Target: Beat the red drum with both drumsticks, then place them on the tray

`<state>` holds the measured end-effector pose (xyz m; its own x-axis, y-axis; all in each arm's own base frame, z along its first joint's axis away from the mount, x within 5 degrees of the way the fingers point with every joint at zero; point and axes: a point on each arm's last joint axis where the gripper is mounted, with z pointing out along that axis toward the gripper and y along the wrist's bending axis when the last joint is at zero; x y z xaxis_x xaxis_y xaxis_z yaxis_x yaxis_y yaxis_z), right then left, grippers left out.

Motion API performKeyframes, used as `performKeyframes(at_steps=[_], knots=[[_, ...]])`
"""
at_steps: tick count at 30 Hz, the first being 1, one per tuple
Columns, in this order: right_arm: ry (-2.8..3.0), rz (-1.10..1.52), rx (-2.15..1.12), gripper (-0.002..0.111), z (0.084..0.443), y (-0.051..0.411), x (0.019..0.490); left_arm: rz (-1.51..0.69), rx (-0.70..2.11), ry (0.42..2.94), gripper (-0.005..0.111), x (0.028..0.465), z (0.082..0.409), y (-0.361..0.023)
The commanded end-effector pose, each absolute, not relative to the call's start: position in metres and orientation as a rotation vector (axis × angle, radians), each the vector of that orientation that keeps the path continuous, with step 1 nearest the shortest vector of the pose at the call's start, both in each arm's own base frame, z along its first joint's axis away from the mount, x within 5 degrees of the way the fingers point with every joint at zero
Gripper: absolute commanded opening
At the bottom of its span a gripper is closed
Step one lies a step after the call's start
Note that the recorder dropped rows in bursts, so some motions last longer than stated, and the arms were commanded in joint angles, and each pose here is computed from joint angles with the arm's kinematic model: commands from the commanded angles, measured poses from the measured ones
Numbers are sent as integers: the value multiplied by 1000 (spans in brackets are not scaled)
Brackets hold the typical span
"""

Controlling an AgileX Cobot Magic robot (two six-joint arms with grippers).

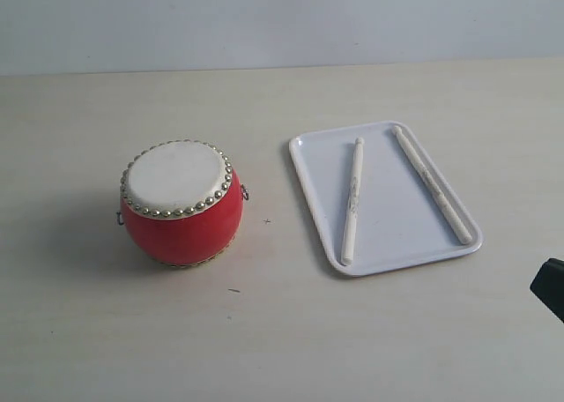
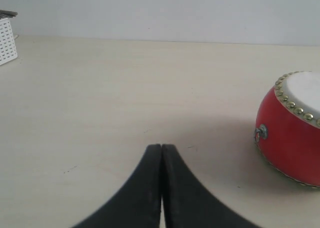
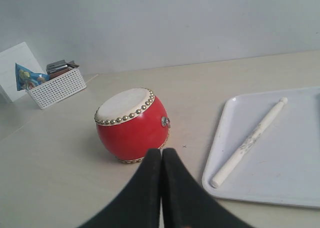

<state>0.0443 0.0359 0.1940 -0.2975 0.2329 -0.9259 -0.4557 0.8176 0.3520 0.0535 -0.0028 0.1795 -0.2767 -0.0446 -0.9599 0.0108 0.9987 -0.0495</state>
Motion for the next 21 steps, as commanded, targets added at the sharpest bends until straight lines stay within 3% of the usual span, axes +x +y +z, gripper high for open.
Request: performKeyframes(at_steps=[1, 21], knots=[[1735, 674, -167, 0, 194, 35, 45, -58, -31, 1837, 0, 53, 181, -3], [1720, 337, -217, 0, 192, 19, 52, -55, -28, 1837, 0, 53, 181, -3]])
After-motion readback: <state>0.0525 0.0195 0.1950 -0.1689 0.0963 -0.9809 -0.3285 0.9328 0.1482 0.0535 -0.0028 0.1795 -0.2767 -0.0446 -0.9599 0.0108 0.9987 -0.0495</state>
